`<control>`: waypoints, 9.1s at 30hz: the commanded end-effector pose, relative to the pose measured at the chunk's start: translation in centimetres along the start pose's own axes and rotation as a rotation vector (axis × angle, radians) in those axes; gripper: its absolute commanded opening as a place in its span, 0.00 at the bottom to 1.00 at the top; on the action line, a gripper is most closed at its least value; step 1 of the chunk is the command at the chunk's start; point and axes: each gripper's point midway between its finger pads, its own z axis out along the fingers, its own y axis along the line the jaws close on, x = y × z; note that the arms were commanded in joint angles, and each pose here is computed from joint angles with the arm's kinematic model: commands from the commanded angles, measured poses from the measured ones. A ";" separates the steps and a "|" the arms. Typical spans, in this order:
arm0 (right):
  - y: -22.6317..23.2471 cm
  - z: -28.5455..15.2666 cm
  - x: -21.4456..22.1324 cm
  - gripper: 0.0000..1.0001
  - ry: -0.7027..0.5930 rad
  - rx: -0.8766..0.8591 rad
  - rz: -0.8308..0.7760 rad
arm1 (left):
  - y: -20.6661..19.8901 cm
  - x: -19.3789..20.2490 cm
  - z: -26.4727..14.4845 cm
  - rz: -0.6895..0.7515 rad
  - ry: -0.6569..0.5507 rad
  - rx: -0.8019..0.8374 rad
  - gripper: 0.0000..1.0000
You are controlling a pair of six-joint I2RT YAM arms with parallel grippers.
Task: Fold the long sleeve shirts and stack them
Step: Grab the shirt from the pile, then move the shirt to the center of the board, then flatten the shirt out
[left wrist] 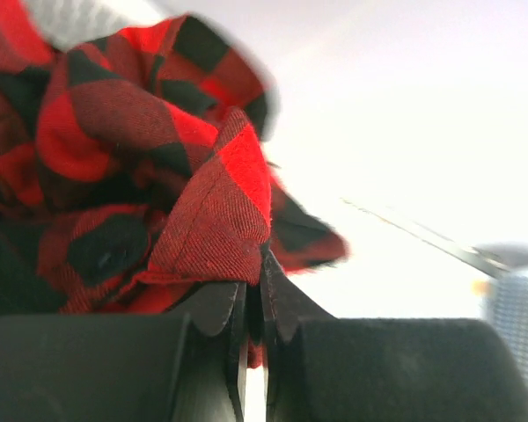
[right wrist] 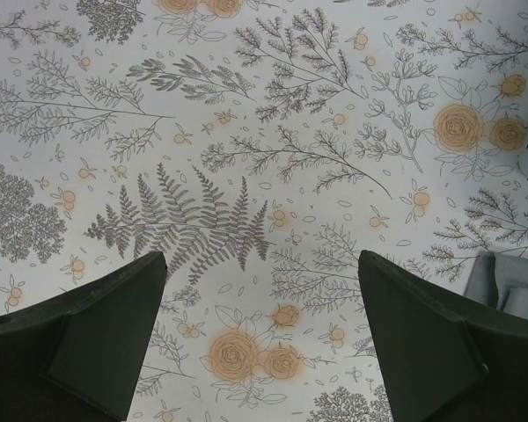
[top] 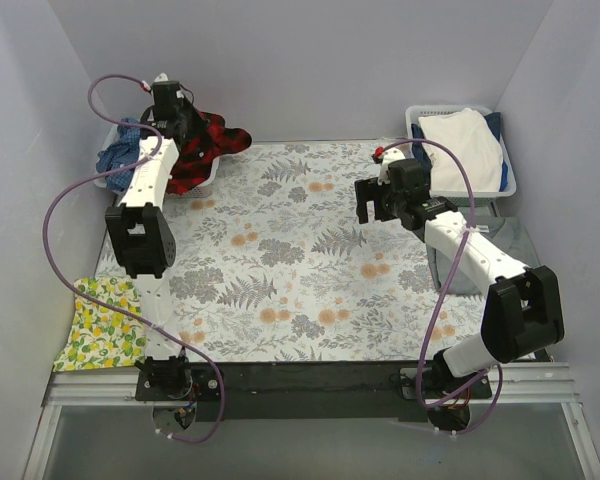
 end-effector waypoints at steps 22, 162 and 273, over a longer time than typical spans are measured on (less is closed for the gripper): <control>-2.8 -7.4 -11.9 0.99 -0.326 0.162 0.059 | -24.1 -4.2 -35.7 0.351 -0.195 0.907 0.00; -11.4 -11.6 -18.4 0.01 -0.549 0.312 0.214 | -21.3 -4.6 -20.3 0.201 -0.134 0.757 0.00; -7.2 19.1 1.0 0.55 0.356 0.022 0.294 | -0.8 19.6 2.8 0.202 0.421 -0.058 0.67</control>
